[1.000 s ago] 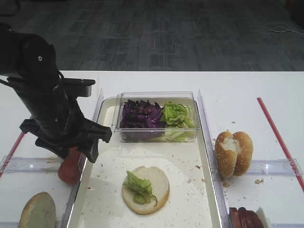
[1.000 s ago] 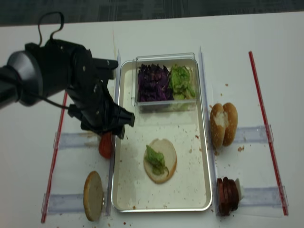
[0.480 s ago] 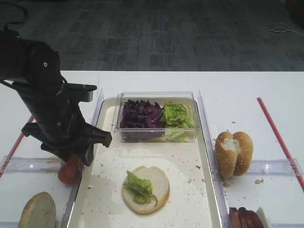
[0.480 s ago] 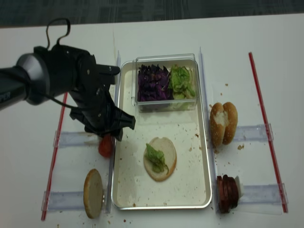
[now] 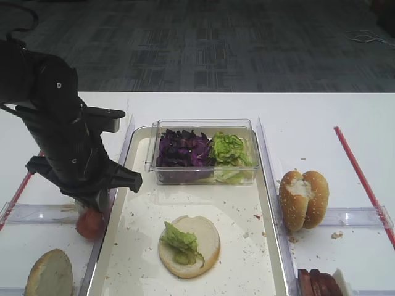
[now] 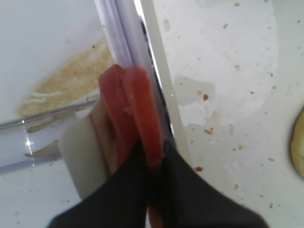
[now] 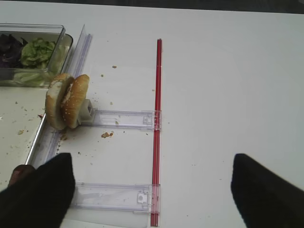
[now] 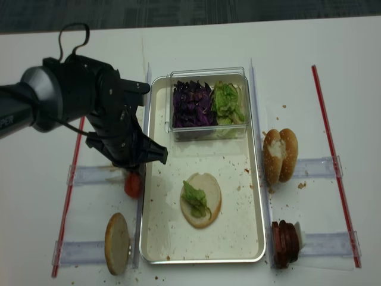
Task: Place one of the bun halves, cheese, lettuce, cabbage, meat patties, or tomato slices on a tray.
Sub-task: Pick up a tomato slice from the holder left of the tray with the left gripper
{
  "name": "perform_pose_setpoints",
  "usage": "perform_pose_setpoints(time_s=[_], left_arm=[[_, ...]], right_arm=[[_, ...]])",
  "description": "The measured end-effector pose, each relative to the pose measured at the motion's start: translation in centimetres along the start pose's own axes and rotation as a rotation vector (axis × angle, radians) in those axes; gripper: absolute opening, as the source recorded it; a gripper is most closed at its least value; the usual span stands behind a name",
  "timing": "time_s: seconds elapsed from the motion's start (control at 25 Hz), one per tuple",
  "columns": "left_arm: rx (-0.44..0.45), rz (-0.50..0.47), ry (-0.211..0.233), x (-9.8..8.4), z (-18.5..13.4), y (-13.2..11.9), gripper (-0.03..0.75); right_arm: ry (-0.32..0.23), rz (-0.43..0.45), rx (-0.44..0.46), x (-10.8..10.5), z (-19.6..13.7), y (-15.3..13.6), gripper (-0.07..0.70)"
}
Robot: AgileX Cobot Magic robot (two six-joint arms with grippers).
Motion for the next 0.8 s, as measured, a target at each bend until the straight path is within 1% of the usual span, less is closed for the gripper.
perform_pose_setpoints(time_s=[0.04, 0.08, 0.36, 0.64, 0.72, 0.8], left_arm=[[-0.001, 0.002, -0.002, 0.0, 0.0, 0.0, 0.027], [-0.001, 0.003, -0.003, 0.0, 0.0, 0.0, 0.021], [-0.009, -0.001, -0.004, 0.0, 0.1, 0.4, 0.02], [-0.102, -0.049, -0.007, -0.4, 0.6, 4.5, 0.019], [-0.107, -0.052, -0.013, -0.4, 0.4, 5.1, 0.018], [-0.092, -0.054, -0.035, -0.4, 0.2, 5.2, 0.018]], right_arm=[[0.0, 0.0, 0.0, 0.0, 0.0, 0.0, 0.689], [0.0, 0.0, 0.0, 0.0, 0.0, 0.0, 0.69], [0.0, 0.0, 0.0, 0.0, 0.0, 0.0, 0.69], [0.0, 0.0, 0.0, 0.0, 0.0, 0.0, 0.689], [0.0, 0.0, 0.0, 0.0, 0.0, 0.0, 0.69], [0.0, 0.0, 0.0, 0.0, 0.0, 0.0, 0.69]])
Point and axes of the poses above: a point on each arm's last joint axis where the gripper is mounted, y pointing back along that axis away from the gripper, x along the wrist's bending axis when the last joint is at zero, z = x × y, the point moved 3 cm from there along -y, pointing out along that axis toward the gripper, and after that the axes turned 15 degrees about y, right-handed, at the moved point
